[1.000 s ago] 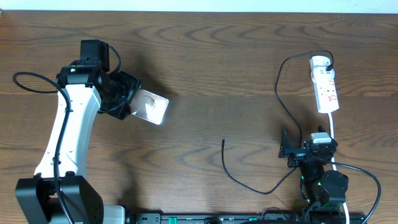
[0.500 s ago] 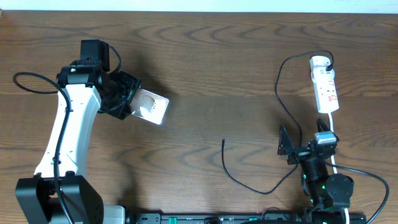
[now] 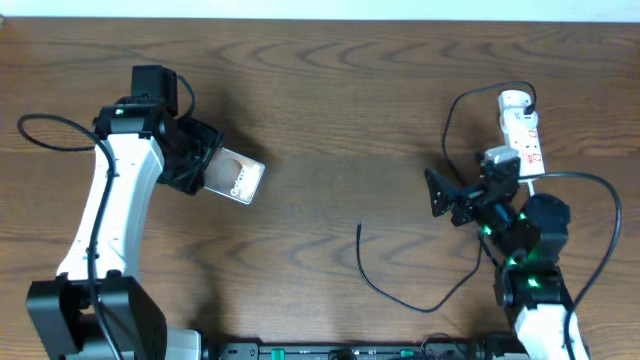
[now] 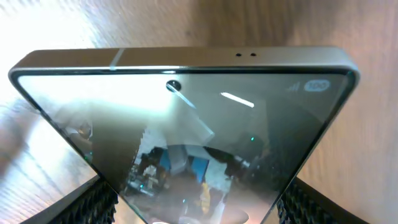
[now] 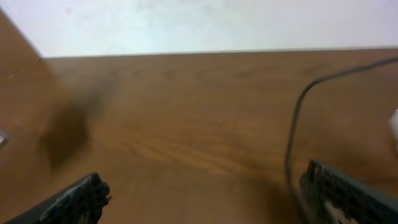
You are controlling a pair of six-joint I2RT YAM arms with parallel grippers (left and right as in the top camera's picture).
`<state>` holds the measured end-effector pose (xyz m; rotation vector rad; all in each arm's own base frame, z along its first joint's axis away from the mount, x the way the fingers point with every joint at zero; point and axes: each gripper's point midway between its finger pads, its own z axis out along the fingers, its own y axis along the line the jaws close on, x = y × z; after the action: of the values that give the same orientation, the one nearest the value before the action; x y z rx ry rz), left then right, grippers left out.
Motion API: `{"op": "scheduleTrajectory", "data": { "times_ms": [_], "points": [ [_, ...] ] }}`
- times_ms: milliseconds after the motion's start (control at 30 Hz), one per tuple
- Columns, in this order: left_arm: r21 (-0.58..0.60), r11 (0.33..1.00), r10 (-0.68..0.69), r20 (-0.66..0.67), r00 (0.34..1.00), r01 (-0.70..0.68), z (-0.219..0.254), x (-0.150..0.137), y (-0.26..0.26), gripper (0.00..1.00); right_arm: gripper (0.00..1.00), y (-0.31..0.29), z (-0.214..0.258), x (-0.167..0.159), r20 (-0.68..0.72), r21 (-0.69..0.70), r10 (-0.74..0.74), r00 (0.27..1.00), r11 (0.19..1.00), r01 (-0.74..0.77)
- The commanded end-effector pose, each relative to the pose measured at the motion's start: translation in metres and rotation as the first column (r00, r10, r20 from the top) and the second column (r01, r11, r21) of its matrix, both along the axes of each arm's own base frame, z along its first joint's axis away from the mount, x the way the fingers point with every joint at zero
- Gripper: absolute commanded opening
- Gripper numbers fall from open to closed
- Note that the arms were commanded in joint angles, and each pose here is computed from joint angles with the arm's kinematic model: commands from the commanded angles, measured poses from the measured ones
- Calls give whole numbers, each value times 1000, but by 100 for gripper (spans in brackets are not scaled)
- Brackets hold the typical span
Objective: Plug charger to phone and switch on socket
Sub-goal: 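Raise the right gripper and move it toward the table center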
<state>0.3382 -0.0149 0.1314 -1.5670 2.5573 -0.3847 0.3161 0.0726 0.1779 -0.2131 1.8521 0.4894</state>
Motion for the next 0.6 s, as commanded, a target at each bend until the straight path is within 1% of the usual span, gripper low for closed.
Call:
{"op": "scheduleTrajectory", "data": {
  "times_ms": [0,333,500,567],
  "points": [
    [62,998,-20,-47,999,23,-15,0,10,7,99,12,2,2,-20,58,59,998,997,-58],
    [70,997,-21,-201,979,36,-67,-2,12,7,99,11,6,3,-1,55,58,998,997,-58],
    [72,995,-50,-203,978,65,-76,3,13,7,99,11,5,3,0,52,55,998,997,-55],
    [93,993,-56,-201,978,76,-76,3,16,7,99,11,5,3,0,52,56,998,997,-56]
  ]
}}
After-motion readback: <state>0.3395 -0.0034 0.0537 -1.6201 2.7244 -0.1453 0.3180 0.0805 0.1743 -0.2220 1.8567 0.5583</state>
